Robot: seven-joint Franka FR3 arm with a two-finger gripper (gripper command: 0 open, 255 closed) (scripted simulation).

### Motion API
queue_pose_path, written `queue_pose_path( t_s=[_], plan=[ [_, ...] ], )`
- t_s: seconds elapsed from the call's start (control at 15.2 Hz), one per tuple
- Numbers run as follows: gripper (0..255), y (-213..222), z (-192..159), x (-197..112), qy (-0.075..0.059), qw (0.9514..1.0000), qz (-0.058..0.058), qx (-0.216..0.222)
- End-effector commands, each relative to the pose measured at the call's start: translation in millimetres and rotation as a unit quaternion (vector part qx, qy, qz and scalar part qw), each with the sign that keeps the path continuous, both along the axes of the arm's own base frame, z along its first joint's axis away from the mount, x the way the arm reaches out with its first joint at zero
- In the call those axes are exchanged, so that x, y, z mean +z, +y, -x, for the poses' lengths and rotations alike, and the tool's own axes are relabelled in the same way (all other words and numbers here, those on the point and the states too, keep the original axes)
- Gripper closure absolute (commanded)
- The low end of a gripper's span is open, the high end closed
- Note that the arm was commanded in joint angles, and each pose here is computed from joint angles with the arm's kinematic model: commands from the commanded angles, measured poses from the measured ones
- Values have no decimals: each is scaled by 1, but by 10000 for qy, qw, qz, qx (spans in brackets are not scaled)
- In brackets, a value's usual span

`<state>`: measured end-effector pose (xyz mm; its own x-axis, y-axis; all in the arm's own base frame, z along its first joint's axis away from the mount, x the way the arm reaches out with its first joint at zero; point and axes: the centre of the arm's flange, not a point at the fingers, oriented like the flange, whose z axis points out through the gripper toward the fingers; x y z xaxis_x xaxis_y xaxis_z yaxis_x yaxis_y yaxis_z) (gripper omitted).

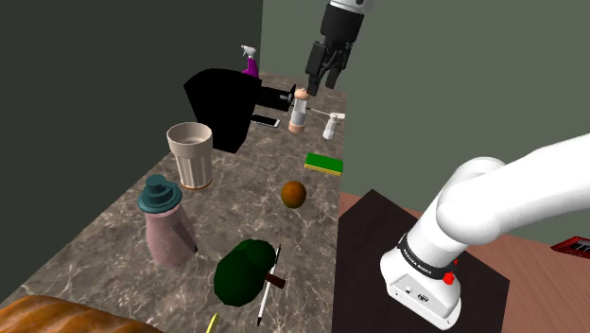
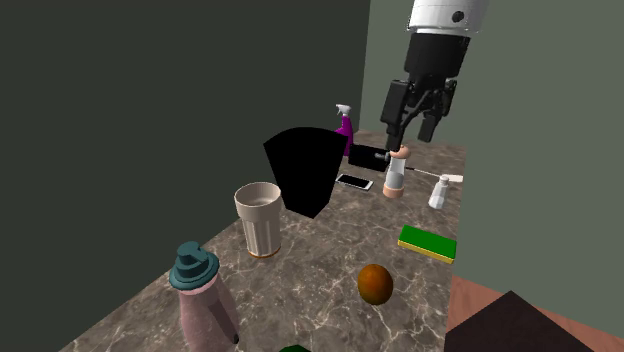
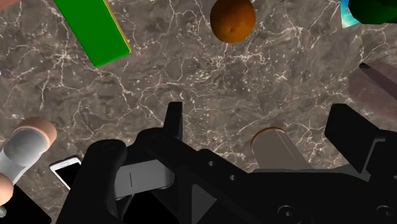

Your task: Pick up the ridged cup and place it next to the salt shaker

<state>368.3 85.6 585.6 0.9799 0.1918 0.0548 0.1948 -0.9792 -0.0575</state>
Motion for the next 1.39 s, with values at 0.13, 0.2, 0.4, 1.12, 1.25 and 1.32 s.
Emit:
queue_pose_path(
  t_s=[0.13, 0.2, 0.4, 1.12, 1.25, 1.32],
  plan=[
    [0, 26, -42, -24, 60, 10000, 6, -27],
    [0, 33, -52, -30, 76, 10000, 8, -33],
    [0, 53, -83, -49, 123, 9999, 15, -52],
    [0, 124, -194, -118, 297, 9995, 39, -120],
    [0, 137, -214, -132, 329, 9994, 43, -133],
    [0, 143, -224, -138, 344, 9993, 45, -139]
  ],
)
